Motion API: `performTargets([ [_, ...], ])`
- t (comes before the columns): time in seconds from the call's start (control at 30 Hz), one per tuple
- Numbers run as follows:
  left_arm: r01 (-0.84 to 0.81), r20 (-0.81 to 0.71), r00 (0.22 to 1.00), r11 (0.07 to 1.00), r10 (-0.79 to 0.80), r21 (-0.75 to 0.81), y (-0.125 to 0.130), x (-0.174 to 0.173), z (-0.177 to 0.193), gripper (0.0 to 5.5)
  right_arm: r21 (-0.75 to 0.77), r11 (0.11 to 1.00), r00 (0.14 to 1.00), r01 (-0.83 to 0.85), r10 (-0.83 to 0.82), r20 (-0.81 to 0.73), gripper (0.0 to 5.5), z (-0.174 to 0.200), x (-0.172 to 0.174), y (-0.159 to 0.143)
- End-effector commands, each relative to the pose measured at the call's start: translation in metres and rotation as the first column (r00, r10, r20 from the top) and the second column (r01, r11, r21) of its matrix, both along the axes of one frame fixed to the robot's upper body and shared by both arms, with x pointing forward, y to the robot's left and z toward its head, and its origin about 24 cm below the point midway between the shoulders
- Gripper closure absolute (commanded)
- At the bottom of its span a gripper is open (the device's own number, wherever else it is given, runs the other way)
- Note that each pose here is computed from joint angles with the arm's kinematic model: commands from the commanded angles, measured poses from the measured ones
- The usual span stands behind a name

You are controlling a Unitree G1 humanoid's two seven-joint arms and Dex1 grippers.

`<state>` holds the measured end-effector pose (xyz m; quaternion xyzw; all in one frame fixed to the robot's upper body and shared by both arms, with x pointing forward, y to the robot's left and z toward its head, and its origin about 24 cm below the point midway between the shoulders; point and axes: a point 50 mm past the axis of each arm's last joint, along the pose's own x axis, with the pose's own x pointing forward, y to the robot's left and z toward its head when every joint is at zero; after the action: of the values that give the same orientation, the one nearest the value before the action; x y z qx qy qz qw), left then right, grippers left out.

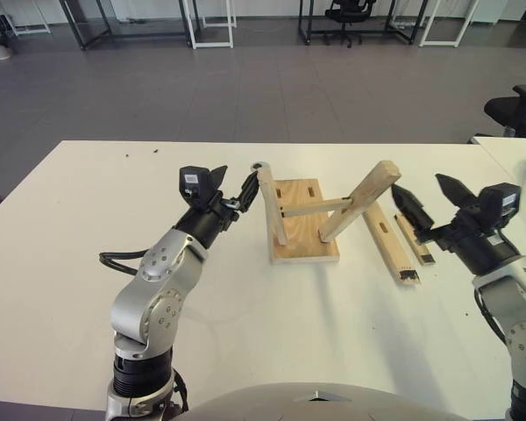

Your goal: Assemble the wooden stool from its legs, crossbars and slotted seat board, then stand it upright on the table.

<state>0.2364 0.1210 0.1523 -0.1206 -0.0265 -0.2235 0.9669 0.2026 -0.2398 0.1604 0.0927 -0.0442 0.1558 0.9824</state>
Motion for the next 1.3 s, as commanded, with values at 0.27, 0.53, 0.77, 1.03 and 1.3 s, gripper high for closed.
performTargets([
  [0.27, 0.037, -0.027, 0.999, 0.999, -0.036, 0.036, -0.002, -0.009, -0.004, 1.65, 0.088, 0.995, 0.997, -0.047, 0.052, -0.053, 0.13, -0.004, 0.024, 0.052],
  [0.53, 0.043, -0.05, 0.998, 0.997, -0.04, 0.057, -0.001, -0.009, -0.009, 1.65, -0.079, 0.988, 0.973, 0.129, -0.142, -0.181, 0.13, -0.037, 0.051, 0.062],
  [0.77, 0.024, -0.069, 0.997, 0.998, -0.02, 0.056, 0.0, -0.008, -0.012, 1.65, -0.253, 0.955, 0.795, -0.154, -0.032, -0.606, 0.13, -0.124, 0.016, 0.082],
  [1.03, 0.02, -0.088, 0.996, 0.999, -0.017, 0.029, -0.012, -0.011, -0.013, 1.65, -0.117, 0.986, 0.953, -0.119, 0.081, -0.291, 0.13, -0.061, 0.03, 0.086],
  [1.3, 0.032, -0.066, 0.997, 0.998, -0.035, -0.045, -0.04, -0.013, 0.004, 1.65, -0.275, 0.92, 0.949, -0.279, 0.22, -0.227, 0.13, -0.046, 0.021, 0.104],
])
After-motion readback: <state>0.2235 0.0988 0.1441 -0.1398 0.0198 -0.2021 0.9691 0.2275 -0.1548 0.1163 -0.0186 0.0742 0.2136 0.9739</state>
